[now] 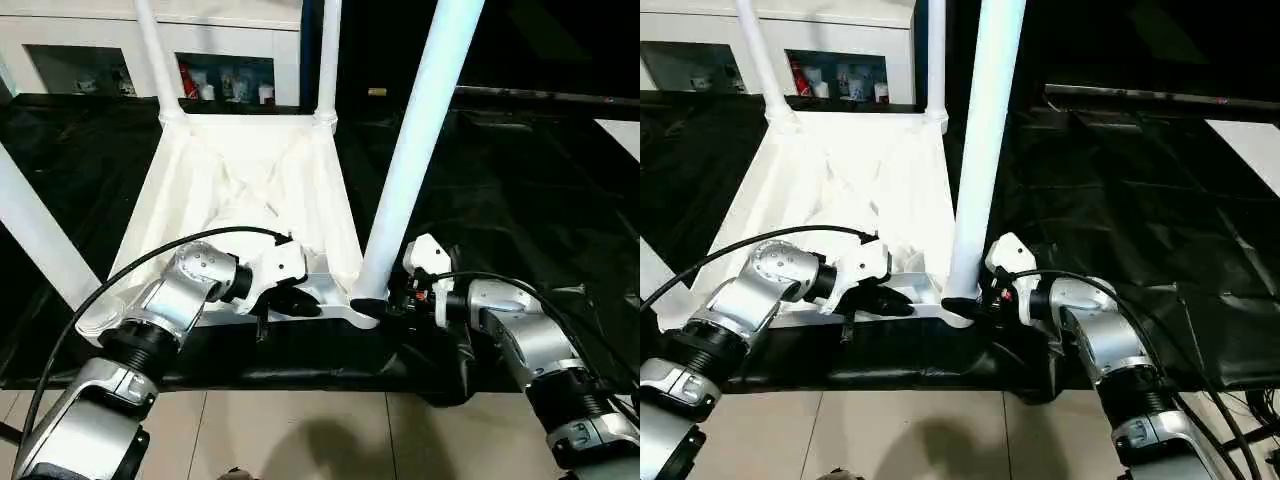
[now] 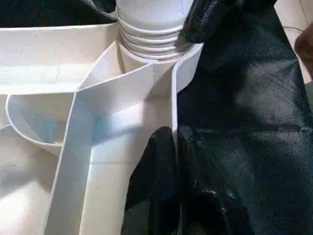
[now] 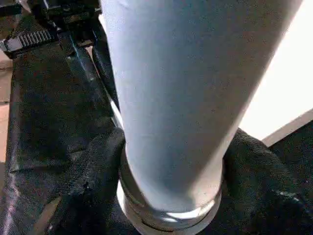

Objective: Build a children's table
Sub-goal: Rotate leg to tighten

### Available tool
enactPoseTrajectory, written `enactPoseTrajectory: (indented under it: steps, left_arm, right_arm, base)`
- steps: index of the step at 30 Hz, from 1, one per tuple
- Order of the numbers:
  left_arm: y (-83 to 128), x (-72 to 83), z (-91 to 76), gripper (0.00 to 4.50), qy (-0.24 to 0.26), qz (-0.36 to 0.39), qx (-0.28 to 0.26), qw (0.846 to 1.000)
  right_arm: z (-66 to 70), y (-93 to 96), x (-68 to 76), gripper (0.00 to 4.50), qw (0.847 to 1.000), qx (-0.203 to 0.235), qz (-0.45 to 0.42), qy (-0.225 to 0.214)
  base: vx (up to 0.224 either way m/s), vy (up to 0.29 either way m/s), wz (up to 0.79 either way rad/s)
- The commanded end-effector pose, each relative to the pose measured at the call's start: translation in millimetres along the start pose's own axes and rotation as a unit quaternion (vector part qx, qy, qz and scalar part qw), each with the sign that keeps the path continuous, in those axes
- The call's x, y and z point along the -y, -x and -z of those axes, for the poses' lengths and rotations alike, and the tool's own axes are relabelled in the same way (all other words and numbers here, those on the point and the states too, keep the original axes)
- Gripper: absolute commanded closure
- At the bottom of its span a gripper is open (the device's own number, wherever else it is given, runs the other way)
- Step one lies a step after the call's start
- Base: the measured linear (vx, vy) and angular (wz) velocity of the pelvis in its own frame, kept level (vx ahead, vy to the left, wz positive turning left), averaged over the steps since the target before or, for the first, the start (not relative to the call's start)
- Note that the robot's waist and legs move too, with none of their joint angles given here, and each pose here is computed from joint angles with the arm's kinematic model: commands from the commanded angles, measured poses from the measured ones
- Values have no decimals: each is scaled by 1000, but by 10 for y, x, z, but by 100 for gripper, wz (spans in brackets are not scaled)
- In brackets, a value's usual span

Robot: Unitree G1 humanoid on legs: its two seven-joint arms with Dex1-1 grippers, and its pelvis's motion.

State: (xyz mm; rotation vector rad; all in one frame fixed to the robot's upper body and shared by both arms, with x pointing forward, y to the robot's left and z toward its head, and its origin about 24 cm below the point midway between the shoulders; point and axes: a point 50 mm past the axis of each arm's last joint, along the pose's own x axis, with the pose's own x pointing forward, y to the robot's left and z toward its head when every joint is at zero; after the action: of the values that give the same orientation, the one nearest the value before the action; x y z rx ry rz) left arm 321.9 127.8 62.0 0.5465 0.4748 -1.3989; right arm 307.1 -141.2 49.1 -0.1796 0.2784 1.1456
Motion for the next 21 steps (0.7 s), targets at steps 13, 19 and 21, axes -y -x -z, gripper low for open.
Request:
enactPoseTrajectory:
  steps: [13, 19, 21]
  left_arm:
    - [-135, 70, 103, 450, 32, 13, -17, 999]
    - [-729, -174, -282, 450, 88, -186, 0, 979]
    - [-726, -173, -292, 450, 87, -182, 4, 979]
  right_arm:
    - [113, -42, 30, 182, 995, 20, 80, -58]
    - [69, -731, 14, 183, 939, 6, 319, -132]
    - [55, -743, 6, 183, 941, 9, 314, -130]
  base:
    - [0, 0, 0]
    - [-21, 3, -2]
    - [0, 0, 0]
